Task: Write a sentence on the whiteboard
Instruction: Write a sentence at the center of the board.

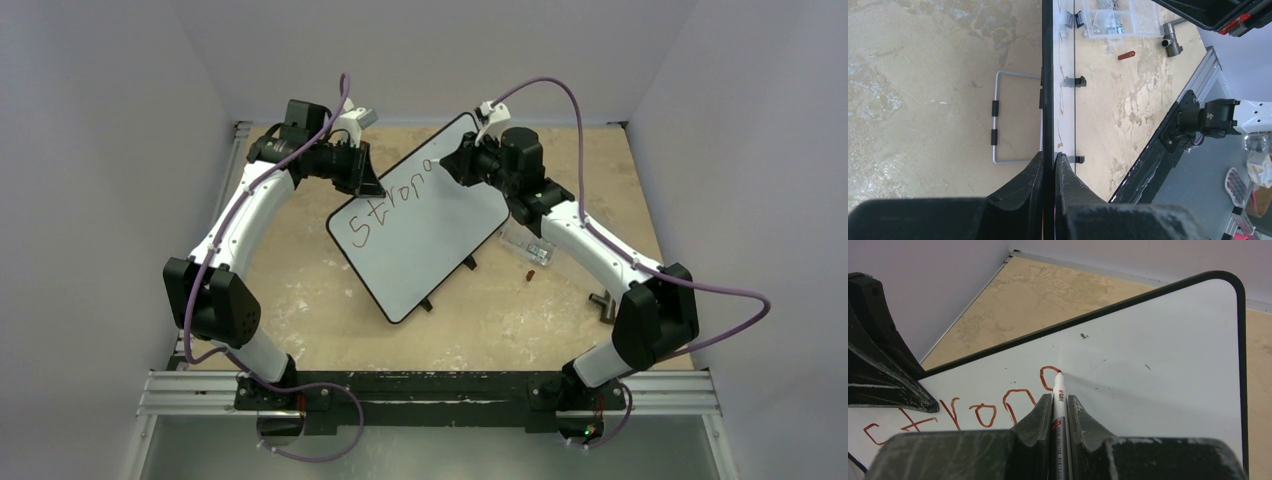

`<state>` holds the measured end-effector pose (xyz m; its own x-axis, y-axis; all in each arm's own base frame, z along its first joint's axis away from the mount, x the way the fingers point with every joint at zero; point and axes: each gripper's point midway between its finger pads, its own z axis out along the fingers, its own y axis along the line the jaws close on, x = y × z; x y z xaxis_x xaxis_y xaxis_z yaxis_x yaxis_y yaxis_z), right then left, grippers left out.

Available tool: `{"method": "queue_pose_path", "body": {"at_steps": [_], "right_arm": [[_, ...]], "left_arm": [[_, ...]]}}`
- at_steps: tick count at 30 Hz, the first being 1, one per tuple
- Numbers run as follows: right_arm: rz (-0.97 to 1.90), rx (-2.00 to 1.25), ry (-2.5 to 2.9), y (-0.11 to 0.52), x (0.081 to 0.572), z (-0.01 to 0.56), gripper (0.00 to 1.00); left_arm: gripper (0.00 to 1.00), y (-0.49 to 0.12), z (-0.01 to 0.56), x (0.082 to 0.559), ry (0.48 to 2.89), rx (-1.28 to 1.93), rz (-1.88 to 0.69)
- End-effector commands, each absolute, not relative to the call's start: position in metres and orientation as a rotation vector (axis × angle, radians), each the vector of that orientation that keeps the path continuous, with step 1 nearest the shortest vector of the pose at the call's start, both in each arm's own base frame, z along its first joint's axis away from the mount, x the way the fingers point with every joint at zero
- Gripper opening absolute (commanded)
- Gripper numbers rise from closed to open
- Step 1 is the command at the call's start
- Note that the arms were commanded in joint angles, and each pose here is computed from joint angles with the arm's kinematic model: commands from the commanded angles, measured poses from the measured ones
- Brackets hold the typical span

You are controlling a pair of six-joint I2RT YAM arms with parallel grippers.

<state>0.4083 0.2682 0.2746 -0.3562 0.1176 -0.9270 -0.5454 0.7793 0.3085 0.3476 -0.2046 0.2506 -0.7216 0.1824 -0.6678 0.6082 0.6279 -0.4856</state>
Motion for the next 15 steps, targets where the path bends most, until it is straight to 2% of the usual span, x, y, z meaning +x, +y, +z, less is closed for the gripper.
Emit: {"method": "queue_pose_path", "body": {"at_steps": [1, 15], "right_arm": [[0.709, -0.32, 1.765, 0.2714, 0.4186, 0.2953, 0.0], [0.728, -0.335, 1.781, 0.2746, 0.4163, 0.2866, 0.0]], "left_arm": [[0.0, -0.2062, 0.2864, 0.3546, 2.084, 0.722, -0.898], [0.0, -0.2062, 0.2863, 0.3546, 2.085, 0.722, -0.893]]}}
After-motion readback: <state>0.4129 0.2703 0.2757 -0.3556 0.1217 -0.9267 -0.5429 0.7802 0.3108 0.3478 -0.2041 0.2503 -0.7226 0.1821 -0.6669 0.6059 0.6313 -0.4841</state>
